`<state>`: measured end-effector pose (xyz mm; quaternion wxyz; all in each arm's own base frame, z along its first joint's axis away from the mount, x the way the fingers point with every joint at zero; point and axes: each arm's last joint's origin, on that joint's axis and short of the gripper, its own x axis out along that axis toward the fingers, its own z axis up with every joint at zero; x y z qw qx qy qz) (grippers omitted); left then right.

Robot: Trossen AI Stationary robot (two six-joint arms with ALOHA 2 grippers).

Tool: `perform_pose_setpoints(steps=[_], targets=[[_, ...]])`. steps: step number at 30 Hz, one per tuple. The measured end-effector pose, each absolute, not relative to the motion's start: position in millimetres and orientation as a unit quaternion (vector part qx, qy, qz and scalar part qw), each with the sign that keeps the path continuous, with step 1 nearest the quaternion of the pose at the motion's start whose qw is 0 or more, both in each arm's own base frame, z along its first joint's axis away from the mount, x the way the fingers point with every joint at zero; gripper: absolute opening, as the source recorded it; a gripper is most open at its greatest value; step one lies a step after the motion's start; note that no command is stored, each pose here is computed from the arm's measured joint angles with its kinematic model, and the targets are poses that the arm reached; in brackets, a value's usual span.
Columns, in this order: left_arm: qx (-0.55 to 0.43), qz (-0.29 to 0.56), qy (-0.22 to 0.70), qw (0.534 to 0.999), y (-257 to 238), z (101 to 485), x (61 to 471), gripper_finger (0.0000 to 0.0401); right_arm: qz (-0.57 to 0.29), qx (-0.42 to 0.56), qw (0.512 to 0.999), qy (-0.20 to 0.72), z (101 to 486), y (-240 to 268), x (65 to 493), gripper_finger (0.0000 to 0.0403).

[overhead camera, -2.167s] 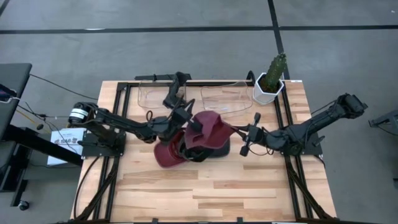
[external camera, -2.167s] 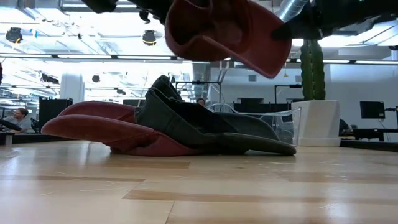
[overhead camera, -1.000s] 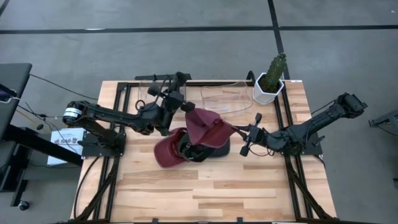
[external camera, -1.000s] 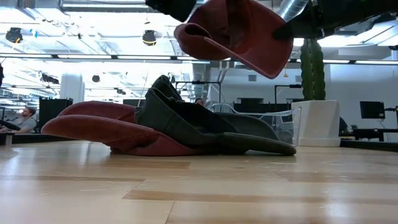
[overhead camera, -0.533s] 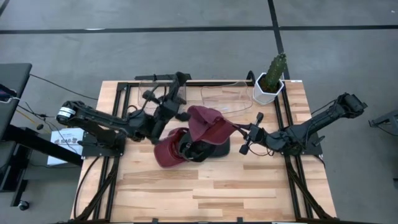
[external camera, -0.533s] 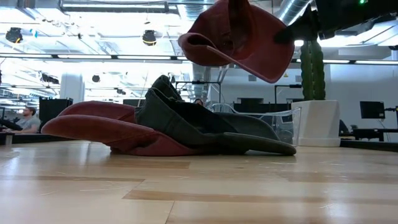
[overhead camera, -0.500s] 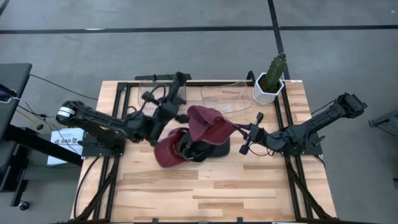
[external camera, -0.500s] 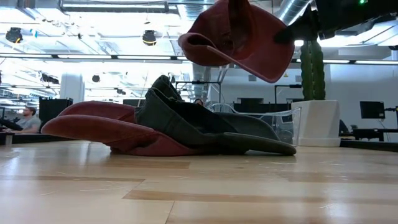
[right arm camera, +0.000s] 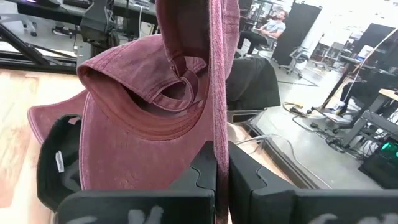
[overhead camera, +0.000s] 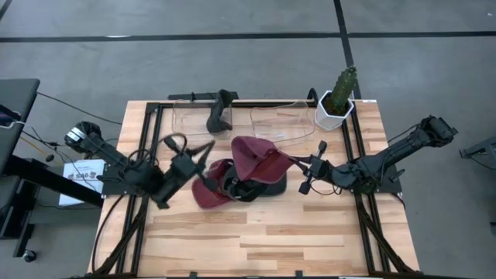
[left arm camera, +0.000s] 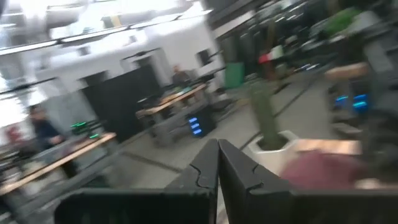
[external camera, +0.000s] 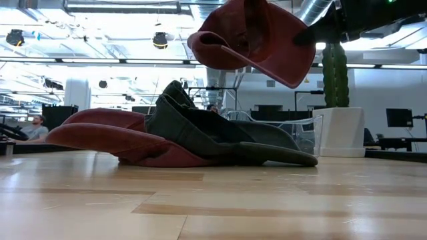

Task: Pick & Place hat
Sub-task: Put the red cap into the right transparent bin

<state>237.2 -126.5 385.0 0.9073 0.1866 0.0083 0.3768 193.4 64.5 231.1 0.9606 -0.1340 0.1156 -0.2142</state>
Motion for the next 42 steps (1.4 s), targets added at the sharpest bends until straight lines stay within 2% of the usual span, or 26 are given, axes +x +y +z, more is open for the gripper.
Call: perform_pose_setpoints(steps=[4,10,15,19,23,31,42], targets=[[0.177,0.278,-0.019,0.944,-150,374,234,0.0008,-0.214,-0.134,0.961,0.116,231,65,193,0.0001],[0.117,0.055,-0.021,0.991,-163,358,234,0.0008,-0.202,-0.133,0.963,0.116,231,65,194,0.0001],[0.084,-0.099,0.038,0.991,-146,349,239,0.0008,-0.18,-0.135,0.967,0.117,231,66,194,0.0001],[0.081,-0.169,0.066,0.98,-123,347,246,0.0008,-0.154,-0.14,0.971,0.119,230,68,195,0.0001],[0.077,-0.167,0.092,0.979,-97,343,255,0.0008,-0.141,-0.142,0.972,0.119,230,68,195,0.0001],[0.023,-0.083,0.132,0.988,-51,323,255,0.0012,-0.114,-0.156,0.974,0.119,230,74,193,0.0001],[-0.035,-0.014,0.127,0.991,-14,294,218,0.0094,-0.104,-0.161,0.974,0.117,231,77,192,0.0002]])
